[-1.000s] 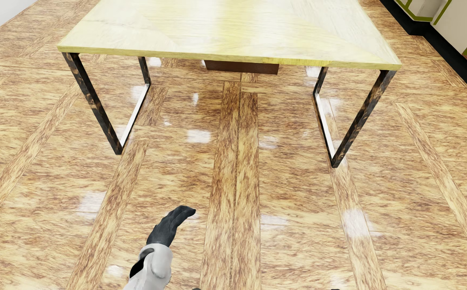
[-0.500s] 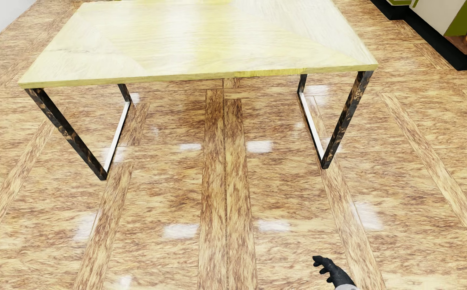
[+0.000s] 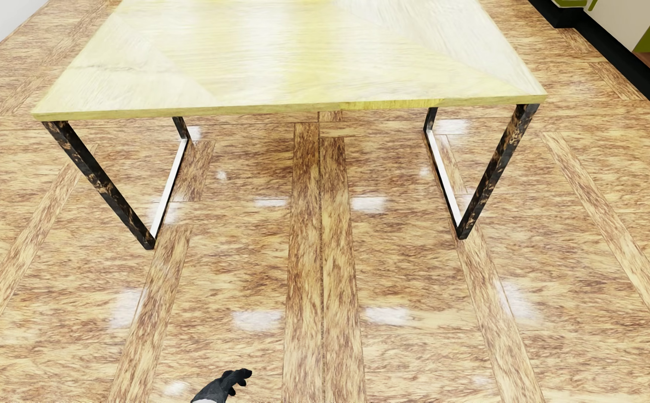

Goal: Move towards the desk

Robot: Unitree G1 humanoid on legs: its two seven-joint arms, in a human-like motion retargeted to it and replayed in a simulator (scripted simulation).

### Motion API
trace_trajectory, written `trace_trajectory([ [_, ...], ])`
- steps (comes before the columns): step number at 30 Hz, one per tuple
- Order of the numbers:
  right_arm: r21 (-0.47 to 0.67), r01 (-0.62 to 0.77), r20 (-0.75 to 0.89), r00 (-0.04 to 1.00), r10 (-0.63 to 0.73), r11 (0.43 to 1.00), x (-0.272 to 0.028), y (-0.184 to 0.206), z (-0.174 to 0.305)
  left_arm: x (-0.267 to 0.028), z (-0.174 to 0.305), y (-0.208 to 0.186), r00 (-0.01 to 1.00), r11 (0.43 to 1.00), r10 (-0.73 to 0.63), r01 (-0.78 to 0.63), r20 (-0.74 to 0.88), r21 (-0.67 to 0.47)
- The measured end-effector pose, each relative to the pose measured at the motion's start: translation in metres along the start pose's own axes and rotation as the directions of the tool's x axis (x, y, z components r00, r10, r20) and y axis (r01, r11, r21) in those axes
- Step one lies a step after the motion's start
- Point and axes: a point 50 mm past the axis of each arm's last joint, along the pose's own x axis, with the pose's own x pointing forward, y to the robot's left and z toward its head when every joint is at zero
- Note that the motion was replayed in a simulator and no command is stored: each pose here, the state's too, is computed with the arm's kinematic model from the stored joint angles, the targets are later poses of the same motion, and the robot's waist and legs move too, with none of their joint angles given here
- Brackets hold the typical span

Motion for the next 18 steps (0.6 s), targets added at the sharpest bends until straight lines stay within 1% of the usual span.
trace_trajectory([
  [2,0.025,0.069,0.059,0.996,-0.07,0.997,-0.001,-0.008,0.01,0.0,0.013,0.008,0.997,0.999,0.034,-0.034,0.065,0.001],
  [5,0.009,0.134,0.169,0.977,-0.134,0.991,-0.003,-0.022,0.033,-0.002,0.011,0.004,0.998,1.0,0.009,-0.009,0.065,0.004],
  [7,-0.005,0.155,0.244,0.958,-0.149,0.988,-0.006,-0.031,0.049,-0.003,-0.002,-0.008,0.999,0.999,-0.039,0.039,0.011,0.017],
  [9,-0.003,0.178,0.306,0.937,-0.169,0.984,-0.01,-0.039,0.065,-0.006,-0.021,-0.023,0.992,0.995,-0.096,0.099,-0.077,0.029],
  [11,0.017,0.204,0.343,0.918,-0.198,0.979,-0.013,-0.045,0.069,-0.011,-0.042,-0.038,0.971,0.985,-0.162,0.171,-0.177,0.035],
  [15,0.043,0.212,0.326,0.921,-0.214,0.976,-0.012,-0.046,0.063,-0.022,-0.072,-0.061,0.904,0.945,-0.297,0.324,-0.308,0.04],
  [16,0.04,0.206,0.304,0.93,-0.209,0.978,-0.01,-0.044,0.057,-0.024,-0.077,-0.062,0.892,0.938,-0.314,0.343,-0.324,0.036],
  [18,0.027,0.2,0.243,0.949,-0.201,0.979,-0.007,-0.04,0.041,-0.026,-0.084,-0.061,0.884,0.943,-0.31,0.332,-0.35,0.002],
])
